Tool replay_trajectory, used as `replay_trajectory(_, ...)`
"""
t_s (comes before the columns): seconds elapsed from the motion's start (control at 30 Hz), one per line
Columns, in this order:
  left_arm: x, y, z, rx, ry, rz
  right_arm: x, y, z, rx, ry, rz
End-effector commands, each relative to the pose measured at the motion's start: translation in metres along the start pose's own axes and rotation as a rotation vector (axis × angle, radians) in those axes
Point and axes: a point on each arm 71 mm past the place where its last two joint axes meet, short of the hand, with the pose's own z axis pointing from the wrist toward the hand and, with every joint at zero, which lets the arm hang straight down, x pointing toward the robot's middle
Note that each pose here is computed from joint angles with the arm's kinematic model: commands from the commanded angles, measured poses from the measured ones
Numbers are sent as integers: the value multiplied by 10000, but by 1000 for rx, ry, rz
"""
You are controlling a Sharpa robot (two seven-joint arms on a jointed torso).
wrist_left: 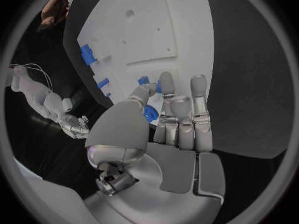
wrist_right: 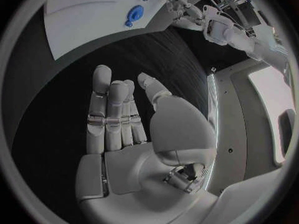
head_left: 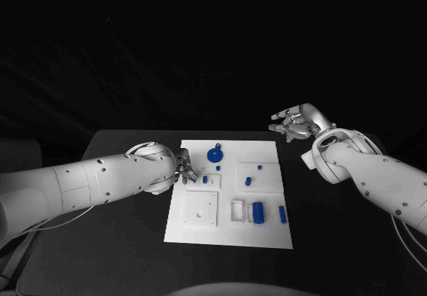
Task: Assemble the parts on the task board
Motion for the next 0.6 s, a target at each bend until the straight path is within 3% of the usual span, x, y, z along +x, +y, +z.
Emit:
replay_trajectory(0.03, -2, -9, -6, -6, -11, -38, 10, 7, 1, -6, 13, 0)
replay_trajectory(0.6, 30, -18, -1, -16, 15, -25, 6, 1, -1, -3, 15, -1)
